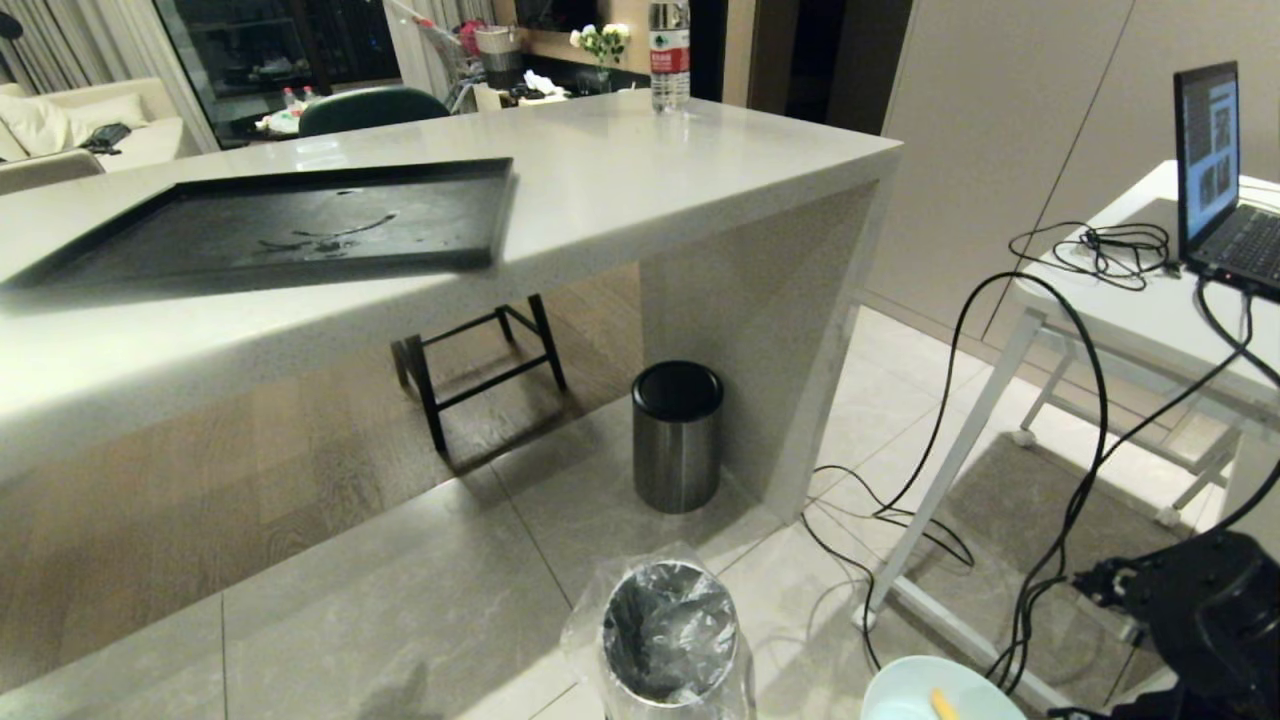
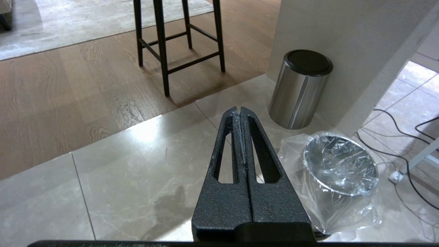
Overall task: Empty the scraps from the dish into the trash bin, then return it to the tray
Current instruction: Move the bowl over the trash can
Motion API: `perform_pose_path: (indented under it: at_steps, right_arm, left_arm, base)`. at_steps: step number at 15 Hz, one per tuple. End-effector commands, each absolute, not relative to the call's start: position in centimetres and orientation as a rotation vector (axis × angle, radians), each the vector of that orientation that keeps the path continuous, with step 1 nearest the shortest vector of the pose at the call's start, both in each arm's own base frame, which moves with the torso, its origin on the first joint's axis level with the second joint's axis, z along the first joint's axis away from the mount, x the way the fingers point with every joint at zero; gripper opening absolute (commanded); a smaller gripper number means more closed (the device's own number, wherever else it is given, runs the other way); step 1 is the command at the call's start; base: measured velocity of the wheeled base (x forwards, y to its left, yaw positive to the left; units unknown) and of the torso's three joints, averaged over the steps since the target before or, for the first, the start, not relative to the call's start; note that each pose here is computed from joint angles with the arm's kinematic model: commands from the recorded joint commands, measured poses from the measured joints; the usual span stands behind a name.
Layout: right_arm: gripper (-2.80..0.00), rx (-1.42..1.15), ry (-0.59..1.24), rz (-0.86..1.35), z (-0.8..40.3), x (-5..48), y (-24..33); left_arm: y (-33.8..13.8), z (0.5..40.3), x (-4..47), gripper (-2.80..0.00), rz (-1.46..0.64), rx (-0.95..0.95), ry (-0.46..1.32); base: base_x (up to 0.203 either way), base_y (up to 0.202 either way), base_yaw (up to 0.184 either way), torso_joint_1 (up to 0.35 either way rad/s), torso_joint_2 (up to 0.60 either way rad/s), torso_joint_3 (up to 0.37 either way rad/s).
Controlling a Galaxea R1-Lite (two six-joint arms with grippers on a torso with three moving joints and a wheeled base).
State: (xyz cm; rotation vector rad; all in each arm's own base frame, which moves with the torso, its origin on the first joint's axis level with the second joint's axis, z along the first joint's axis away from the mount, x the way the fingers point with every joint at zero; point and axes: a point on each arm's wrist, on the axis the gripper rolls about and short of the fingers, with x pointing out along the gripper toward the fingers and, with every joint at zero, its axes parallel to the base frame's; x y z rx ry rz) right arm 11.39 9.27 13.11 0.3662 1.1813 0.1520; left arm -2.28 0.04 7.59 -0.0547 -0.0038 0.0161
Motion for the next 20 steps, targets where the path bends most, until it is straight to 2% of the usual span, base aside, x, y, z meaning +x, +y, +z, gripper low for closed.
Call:
perform_pose_path:
  at_steps: [1,20]
  right_arm:
    - [-2.80,0.373,1.177,0.153,13.31,11.49,9.36]
    - [-2.80,0.377,1.167,0.165,13.59,11.53,9.43]
  left_arm:
    - [0.04,7.60,-2.27,-2.80,0.017,-0.055,-0.004]
    - [0.04,7.60,-2.27,-2.80,0.017,-0.055,-0.004]
  base:
    - [0.000,0.000,0.000,0.000,0.00,0.000]
    - [0.000,0.000,0.000,0.000,0.00,0.000]
